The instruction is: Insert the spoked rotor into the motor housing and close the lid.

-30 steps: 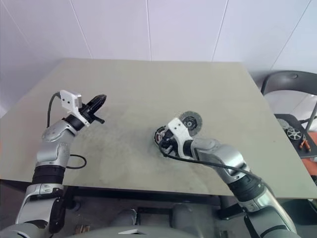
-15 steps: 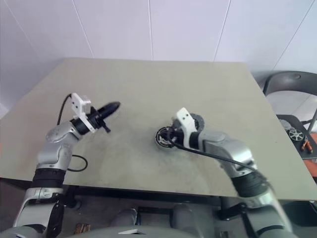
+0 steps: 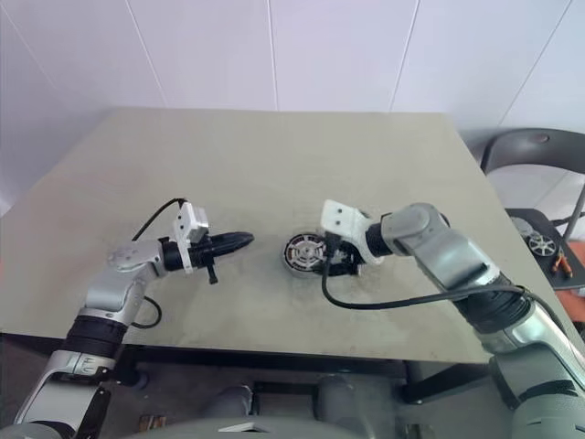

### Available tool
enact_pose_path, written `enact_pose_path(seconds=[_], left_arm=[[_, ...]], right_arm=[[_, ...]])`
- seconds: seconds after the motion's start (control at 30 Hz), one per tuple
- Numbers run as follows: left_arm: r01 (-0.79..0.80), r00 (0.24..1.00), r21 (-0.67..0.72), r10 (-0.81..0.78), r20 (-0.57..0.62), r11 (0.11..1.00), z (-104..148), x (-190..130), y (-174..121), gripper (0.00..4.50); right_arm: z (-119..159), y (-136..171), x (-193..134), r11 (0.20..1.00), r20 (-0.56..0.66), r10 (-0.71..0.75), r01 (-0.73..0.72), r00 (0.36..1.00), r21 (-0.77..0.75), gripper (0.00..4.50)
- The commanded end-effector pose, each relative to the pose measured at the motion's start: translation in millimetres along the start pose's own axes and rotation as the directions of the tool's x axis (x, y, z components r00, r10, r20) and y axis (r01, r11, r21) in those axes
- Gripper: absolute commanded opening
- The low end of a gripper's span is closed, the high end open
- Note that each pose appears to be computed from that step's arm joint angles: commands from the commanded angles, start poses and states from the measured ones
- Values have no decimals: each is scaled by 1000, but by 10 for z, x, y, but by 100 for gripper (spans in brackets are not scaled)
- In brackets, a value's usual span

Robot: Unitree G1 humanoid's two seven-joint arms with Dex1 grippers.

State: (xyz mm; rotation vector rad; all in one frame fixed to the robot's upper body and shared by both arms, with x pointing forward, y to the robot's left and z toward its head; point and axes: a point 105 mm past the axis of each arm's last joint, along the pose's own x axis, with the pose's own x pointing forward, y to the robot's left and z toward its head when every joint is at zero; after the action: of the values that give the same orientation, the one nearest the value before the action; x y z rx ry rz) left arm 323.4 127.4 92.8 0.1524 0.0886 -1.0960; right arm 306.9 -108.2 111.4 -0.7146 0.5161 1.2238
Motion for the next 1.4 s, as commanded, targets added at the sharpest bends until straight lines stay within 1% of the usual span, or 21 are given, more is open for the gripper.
enact_pose_path(seconds=[0.03,0.17,0.2,0.23,0.3,0.43,0.57,0.73,0.83,0.87,0.9,1.2,1.4], left_arm=[[-20,999,53,19,26,998,116,4,49,24],[-41,999,57,40,30,997,119,-2,70,24],[-45,999,59,43,32,997,122,-2,76,24],[-52,998,61,50,34,997,127,-5,86,24],[-63,997,63,61,38,996,137,-11,105,24],[-76,997,65,73,40,995,141,-17,124,24],[-80,996,65,77,41,995,146,-14,136,24],[-88,996,66,86,40,994,145,-12,151,24],[-92,995,67,90,41,993,145,-10,154,24],[-93,995,66,90,42,993,145,-9,152,24],[-94,995,66,91,43,993,146,-7,151,24],[-102,994,67,99,42,993,146,-13,165,24],[-101,994,68,99,40,993,148,-5,171,24]], right_arm=[[-38,-19,40,996,-51,-4,-1,999,-86,434],[-159,31,168,991,-104,2,-17,995,-136,434],[-185,41,190,989,-117,5,-22,993,-146,394],[-214,67,208,987,-130,16,-36,991,-155,373],[-256,102,231,983,-150,25,-51,988,-178,303],[-172,99,258,978,-116,7,-31,993,-204,164],[-34,102,225,984,-58,31,-40,998,-171,164],[-16,112,206,985,-55,49,-57,997,-165,164],[-11,120,219,985,-51,52,-60,997,-164,108],[-4,106,224,984,-50,38,-46,998,-171,68],[1,98,227,985,-47,32,-39,998,-171,41],[48,63,210,983,-34,17,-23,999,-182,41],[322,59,120,992,96,45,-34,994,-120,41]])
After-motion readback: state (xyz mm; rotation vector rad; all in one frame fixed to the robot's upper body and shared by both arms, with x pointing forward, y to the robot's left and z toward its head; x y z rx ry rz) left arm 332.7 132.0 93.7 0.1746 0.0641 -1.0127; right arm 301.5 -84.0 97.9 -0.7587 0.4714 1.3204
